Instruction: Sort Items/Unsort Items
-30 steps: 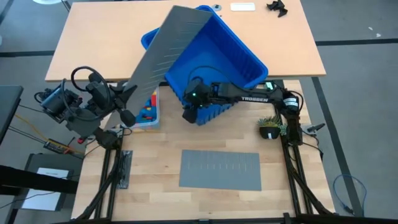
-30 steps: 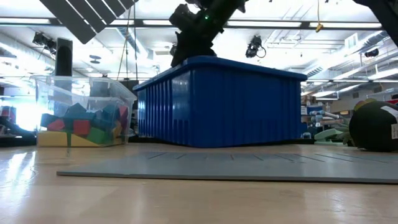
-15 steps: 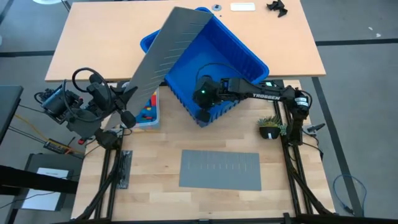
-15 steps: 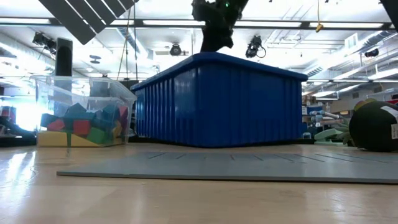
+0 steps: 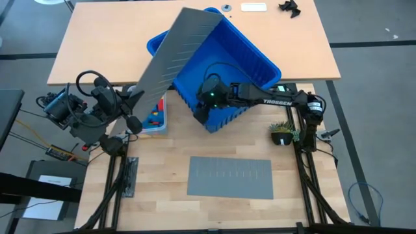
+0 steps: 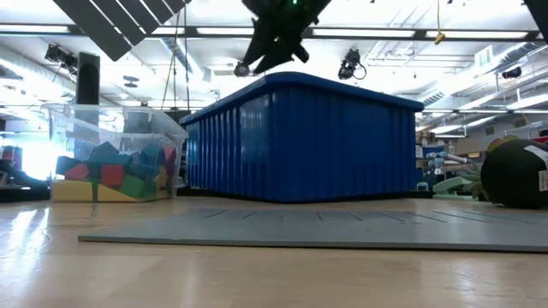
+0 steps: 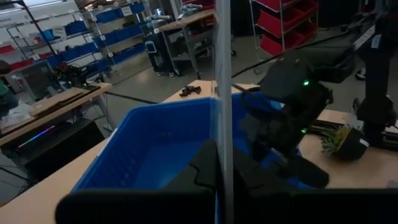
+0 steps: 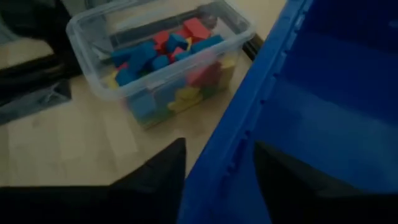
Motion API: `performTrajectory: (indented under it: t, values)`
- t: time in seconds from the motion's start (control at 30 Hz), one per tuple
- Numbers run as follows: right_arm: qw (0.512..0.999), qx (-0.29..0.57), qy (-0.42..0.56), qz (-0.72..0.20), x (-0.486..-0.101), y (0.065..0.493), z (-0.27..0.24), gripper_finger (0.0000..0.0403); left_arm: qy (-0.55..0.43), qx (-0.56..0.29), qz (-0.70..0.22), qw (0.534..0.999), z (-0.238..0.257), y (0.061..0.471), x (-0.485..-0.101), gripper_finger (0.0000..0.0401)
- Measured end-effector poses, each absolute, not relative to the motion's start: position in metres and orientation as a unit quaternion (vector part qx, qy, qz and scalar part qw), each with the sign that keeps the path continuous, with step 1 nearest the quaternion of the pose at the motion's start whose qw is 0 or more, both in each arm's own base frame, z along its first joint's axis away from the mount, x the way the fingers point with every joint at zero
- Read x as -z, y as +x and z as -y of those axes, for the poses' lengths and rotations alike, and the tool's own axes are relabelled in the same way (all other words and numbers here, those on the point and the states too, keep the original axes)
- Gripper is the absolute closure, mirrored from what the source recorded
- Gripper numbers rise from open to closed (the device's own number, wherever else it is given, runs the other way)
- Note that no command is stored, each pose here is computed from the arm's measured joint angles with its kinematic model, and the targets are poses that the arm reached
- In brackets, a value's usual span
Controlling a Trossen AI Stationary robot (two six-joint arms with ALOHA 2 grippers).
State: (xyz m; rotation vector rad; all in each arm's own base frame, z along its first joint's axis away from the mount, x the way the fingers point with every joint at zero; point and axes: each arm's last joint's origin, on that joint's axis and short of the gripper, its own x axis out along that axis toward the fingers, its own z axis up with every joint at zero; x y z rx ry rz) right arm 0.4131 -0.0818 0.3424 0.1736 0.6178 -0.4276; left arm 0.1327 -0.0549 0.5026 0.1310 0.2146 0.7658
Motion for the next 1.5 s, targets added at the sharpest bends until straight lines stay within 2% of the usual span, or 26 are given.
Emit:
performTrajectory:
  t: [0.1, 0.2, 0.6, 0.73, 0.87, 1.0, 1.13, 1.3, 1.5]
  values:
    - [0.929, 0.208, 0.101, -0.289, -0.336, 0.415, 0.084, 0.0169, 0.062, -0.367, -0.108, 0.922, 0.055, 0.133, -0.502, 0.0386]
    - [0.928, 0.212, 0.109, -0.287, -0.329, 0.416, 0.083, 0.0155, 0.062, -0.366, -0.108, 0.922, 0.055, 0.133, -0.502, 0.0386]
    - [0.911, 0.209, 0.118, -0.337, -0.285, 0.431, 0.078, 0.0179, 0.055, -0.365, -0.106, 0.923, 0.055, 0.133, -0.502, 0.0386]
    - [0.898, 0.219, 0.096, -0.370, -0.282, 0.426, 0.077, 0.0200, 0.052, -0.365, -0.106, 0.923, 0.055, 0.133, -0.502, 0.0386]
    - [0.886, 0.226, 0.089, -0.395, -0.288, 0.418, 0.076, 0.0244, 0.052, -0.364, -0.107, 0.924, 0.055, 0.133, -0.502, 0.0386]
    - [0.860, 0.239, 0.060, -0.447, -0.287, 0.408, 0.078, 0.0264, 0.054, -0.363, -0.109, 0.924, 0.056, 0.134, -0.501, 0.0386]
    - [0.831, 0.283, 0.016, -0.479, -0.287, 0.398, 0.082, 0.0305, 0.054, -0.362, -0.110, 0.924, 0.056, 0.134, -0.501, 0.0386]
    - [0.832, 0.287, 0.000, -0.475, -0.301, 0.387, 0.078, 0.0312, 0.054, -0.361, -0.110, 0.924, 0.056, 0.135, -0.501, 0.0386]
    - [0.812, 0.271, -0.006, -0.517, -0.318, 0.361, 0.073, 0.0319, 0.058, -0.359, -0.114, 0.924, 0.056, 0.135, -0.501, 0.0386]
